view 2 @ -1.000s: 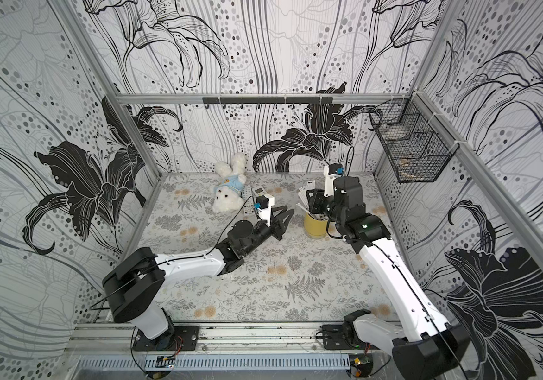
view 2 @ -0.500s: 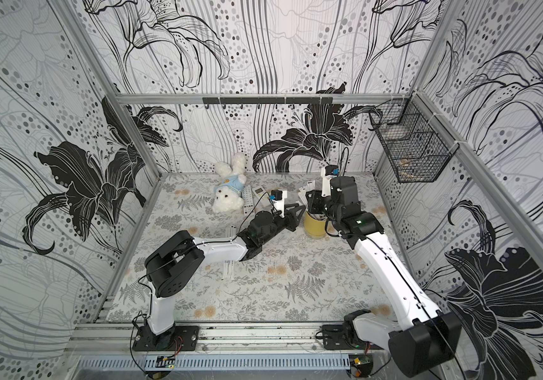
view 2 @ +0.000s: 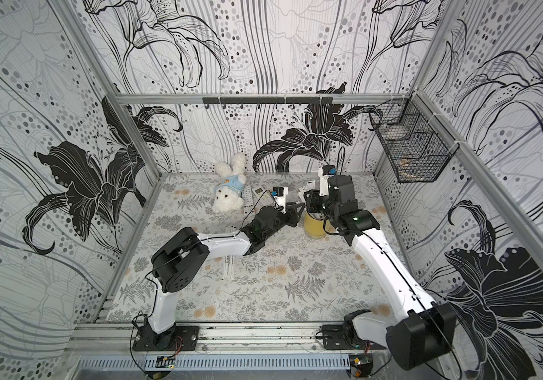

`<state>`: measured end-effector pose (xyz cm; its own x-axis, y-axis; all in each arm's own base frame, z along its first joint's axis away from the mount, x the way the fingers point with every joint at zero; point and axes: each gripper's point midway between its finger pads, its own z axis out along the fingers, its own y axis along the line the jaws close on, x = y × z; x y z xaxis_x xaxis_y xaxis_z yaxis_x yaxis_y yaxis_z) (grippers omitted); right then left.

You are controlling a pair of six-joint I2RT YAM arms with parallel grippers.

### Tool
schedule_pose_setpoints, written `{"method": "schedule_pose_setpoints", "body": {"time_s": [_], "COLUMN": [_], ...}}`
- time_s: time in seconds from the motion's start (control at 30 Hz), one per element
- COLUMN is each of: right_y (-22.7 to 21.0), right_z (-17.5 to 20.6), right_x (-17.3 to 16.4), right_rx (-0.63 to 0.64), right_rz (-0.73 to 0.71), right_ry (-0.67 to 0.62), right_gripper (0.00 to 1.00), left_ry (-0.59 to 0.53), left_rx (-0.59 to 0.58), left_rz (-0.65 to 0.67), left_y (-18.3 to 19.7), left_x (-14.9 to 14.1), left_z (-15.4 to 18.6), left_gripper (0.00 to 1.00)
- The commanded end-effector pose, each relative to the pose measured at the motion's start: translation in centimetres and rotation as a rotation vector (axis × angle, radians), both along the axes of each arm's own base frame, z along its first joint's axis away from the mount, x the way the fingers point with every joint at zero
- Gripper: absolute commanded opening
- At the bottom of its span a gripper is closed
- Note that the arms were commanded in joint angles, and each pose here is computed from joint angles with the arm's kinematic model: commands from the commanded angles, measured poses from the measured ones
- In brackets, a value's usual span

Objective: Take the straws out of the storage container
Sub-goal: Pick up the straw from the container.

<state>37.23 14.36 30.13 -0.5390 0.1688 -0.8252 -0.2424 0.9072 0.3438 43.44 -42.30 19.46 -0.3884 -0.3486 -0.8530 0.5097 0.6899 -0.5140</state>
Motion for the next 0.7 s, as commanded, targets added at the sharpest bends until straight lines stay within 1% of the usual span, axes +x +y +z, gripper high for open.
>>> {"method": "schedule_pose_setpoints", "body": {"time_s": [0.0, 0.13, 0.27, 0.47, 0.67], "right_y": [0.2, 0.2, 0.4, 0.3, 0.3], "right_z": [1.4, 1.2, 1.0, 1.6, 2.2], "right_x": [0.4, 0.4, 0.4, 0.3, 0.0], "right_rx": [0.007, 0.009, 0.015, 0.030, 0.041], "right_rz": [0.018, 0.020, 0.023, 0.017, 0.021], "right_ry": [-0.043, -0.040, -0.034, -0.046, -0.055], "right_gripper": [0.33, 0.33, 0.33, 0.33, 0.33], "left_ry": [-0.005, -0.013, -0.022, -0.036, -0.066], "left_rx": [-0.041, -0.054, -0.069, -0.059, -0.062], "left_rz": [-0.005, -0.023, -0.028, -0.014, -0.020], "left_y": [-0.2, -0.4, -0.1, 1.1, 2.0], "left_x": [0.4, 0.2, -0.2, -1.0, -2.1], "left_z": [0.8, 1.2, 2.0, 4.0, 7.0], "left_gripper": [0.35, 0.21, 0.11, 0.09, 0.08]}}
